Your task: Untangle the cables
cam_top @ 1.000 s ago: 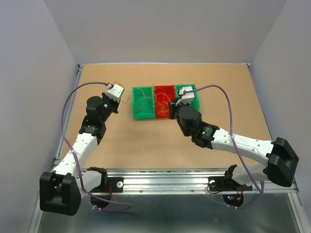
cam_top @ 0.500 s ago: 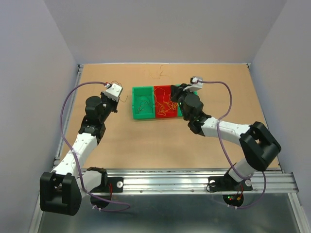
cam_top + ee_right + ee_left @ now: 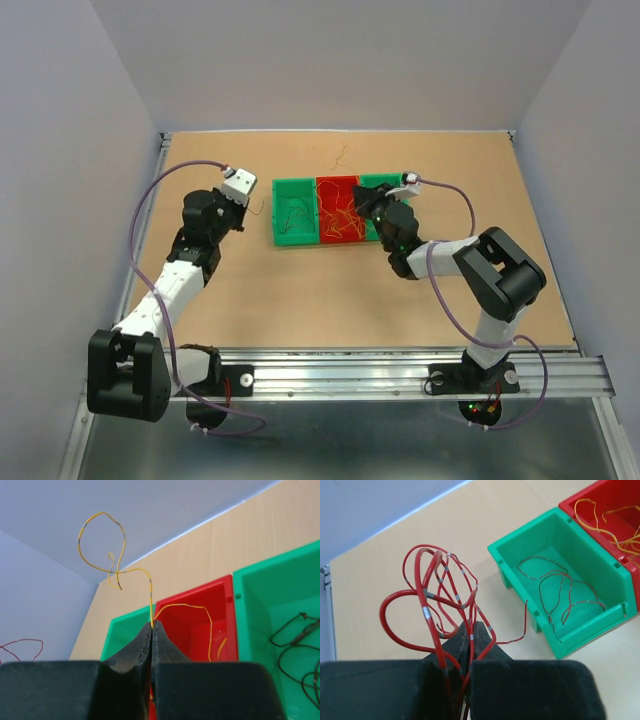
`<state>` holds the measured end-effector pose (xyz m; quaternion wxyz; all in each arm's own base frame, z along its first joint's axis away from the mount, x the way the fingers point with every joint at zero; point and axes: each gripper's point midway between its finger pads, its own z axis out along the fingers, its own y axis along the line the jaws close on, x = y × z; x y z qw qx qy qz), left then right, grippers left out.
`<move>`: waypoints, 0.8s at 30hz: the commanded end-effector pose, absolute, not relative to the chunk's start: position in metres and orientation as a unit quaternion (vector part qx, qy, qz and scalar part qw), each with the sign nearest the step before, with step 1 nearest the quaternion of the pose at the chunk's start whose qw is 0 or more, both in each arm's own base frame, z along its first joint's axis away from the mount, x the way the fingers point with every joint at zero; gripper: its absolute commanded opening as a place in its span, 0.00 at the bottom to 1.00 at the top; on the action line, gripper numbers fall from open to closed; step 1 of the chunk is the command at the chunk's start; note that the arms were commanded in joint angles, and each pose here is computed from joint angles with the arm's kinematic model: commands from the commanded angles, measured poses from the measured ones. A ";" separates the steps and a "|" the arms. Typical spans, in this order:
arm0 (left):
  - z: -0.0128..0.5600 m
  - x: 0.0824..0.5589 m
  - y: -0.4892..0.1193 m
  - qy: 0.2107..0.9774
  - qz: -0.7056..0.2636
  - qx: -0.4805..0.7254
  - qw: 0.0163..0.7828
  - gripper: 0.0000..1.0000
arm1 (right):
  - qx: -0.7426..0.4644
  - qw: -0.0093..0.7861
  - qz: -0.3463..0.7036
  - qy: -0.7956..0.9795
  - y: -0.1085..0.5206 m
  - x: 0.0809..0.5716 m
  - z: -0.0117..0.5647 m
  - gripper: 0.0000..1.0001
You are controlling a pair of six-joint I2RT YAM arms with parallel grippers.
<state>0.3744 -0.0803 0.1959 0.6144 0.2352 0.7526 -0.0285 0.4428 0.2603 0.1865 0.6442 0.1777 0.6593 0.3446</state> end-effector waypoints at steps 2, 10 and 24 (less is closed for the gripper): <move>0.194 0.380 -0.080 0.768 -0.022 0.266 0.582 0.00 | 0.206 0.645 0.370 0.636 0.248 0.433 0.184 0.01; 0.123 0.320 -0.098 0.802 -0.047 0.383 0.456 0.00 | 0.174 0.648 0.360 0.648 0.250 0.426 0.180 0.01; 0.127 0.286 -0.137 0.780 -0.065 0.469 0.409 0.76 | 0.066 0.599 0.244 0.760 0.243 0.390 0.189 0.01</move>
